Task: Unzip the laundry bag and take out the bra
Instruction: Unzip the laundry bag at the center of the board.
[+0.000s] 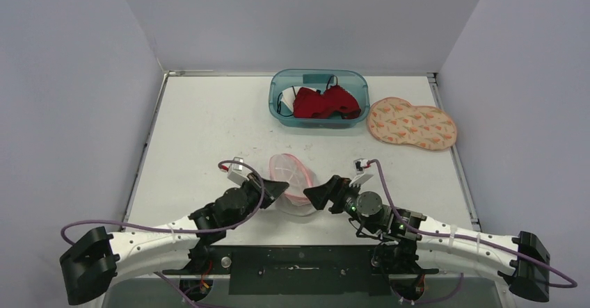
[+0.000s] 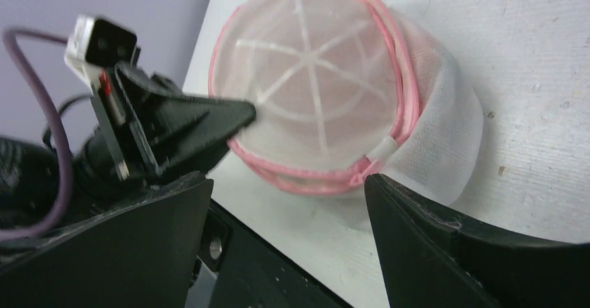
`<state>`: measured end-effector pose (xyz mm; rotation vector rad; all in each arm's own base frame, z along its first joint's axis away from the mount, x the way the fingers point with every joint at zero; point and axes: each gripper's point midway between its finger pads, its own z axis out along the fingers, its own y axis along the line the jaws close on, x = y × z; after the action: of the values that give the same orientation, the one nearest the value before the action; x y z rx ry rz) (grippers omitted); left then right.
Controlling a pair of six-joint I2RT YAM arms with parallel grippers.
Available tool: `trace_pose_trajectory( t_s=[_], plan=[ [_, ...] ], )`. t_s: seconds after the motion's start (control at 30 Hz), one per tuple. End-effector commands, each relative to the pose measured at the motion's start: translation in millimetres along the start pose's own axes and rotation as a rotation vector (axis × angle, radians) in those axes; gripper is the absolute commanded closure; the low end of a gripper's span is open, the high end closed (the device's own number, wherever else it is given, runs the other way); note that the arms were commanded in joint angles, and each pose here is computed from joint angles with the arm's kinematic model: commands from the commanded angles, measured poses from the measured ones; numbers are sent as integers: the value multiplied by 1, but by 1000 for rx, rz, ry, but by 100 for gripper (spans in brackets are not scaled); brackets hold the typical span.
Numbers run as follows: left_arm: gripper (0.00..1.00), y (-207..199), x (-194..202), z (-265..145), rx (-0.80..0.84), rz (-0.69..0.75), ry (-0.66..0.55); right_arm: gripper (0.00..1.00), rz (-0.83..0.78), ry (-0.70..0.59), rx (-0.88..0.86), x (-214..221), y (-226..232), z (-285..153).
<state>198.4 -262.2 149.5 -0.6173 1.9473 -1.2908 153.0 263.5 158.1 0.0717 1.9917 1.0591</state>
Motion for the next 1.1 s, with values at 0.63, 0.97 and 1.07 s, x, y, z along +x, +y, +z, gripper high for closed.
trace_pose_trajectory(
  t_s=[0.63, 0.97, 1.07],
  plan=[
    [4, 1, -20, -45, -184, 455, -180, 16, 49, -62, 23, -43, -21, 7],
    [1, 26, -53, -79, -376, 636, -125, 19, 89, 18, -67, -29, -2, 18],
    [0, 17, -67, -69, -357, 641, -153, 21, 131, 60, -115, -20, 7, 23]
  ],
)
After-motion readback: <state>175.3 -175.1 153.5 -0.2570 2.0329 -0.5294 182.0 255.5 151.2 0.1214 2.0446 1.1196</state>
